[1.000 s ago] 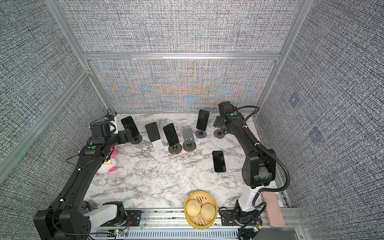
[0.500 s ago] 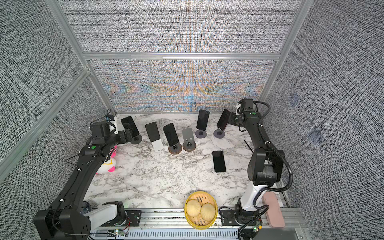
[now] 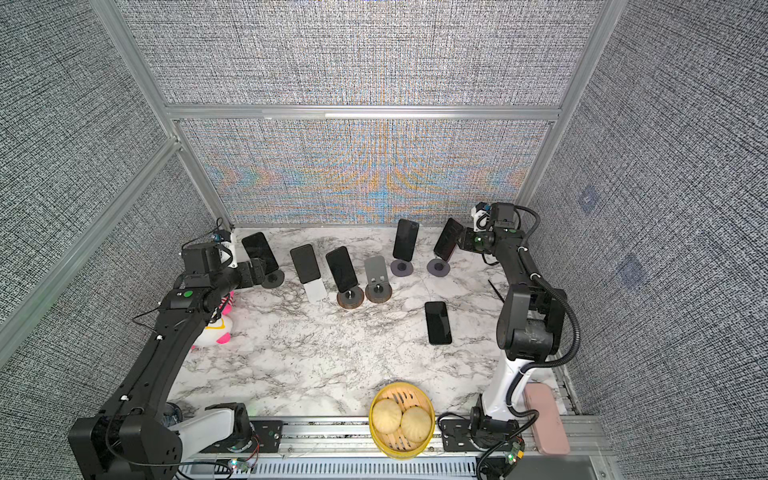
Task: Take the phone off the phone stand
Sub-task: 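Grasp the purple-edged phone with the right gripper and lift it off the stand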
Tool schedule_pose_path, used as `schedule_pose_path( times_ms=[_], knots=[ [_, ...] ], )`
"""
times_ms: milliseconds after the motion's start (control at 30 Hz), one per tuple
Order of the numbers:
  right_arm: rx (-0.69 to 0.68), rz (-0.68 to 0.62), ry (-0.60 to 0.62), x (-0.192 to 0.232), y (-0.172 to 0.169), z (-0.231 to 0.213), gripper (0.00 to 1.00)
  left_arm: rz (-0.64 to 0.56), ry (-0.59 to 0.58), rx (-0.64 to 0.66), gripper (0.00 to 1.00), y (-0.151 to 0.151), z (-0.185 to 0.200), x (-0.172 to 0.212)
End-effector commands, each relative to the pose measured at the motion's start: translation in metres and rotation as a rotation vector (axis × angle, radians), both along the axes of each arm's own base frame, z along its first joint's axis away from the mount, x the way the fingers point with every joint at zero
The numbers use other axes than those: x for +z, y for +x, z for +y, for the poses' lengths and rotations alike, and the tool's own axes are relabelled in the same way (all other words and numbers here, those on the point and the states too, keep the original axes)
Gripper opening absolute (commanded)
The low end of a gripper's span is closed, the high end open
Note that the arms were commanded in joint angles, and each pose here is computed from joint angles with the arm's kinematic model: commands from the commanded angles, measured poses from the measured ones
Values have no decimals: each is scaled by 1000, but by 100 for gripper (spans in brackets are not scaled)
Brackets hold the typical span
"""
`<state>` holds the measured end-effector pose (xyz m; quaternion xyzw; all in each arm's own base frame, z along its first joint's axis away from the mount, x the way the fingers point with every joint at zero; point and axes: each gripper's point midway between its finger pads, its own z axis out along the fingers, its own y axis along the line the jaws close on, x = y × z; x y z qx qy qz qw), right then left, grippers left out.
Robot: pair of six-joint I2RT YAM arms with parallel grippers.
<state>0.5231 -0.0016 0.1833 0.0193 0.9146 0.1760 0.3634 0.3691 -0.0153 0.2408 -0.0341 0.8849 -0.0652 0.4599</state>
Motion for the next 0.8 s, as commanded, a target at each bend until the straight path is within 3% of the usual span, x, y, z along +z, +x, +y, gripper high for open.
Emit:
schedule_pose_path(
  times_ms=[0, 767],
  knots=[
    [43, -37, 10, 4, 7, 4, 38, -27, 4, -11, 91, 3, -1, 7],
    [64, -65, 43, -7, 25, 3, 29, -12, -11, -35, 91, 5, -6, 2]
  ],
)
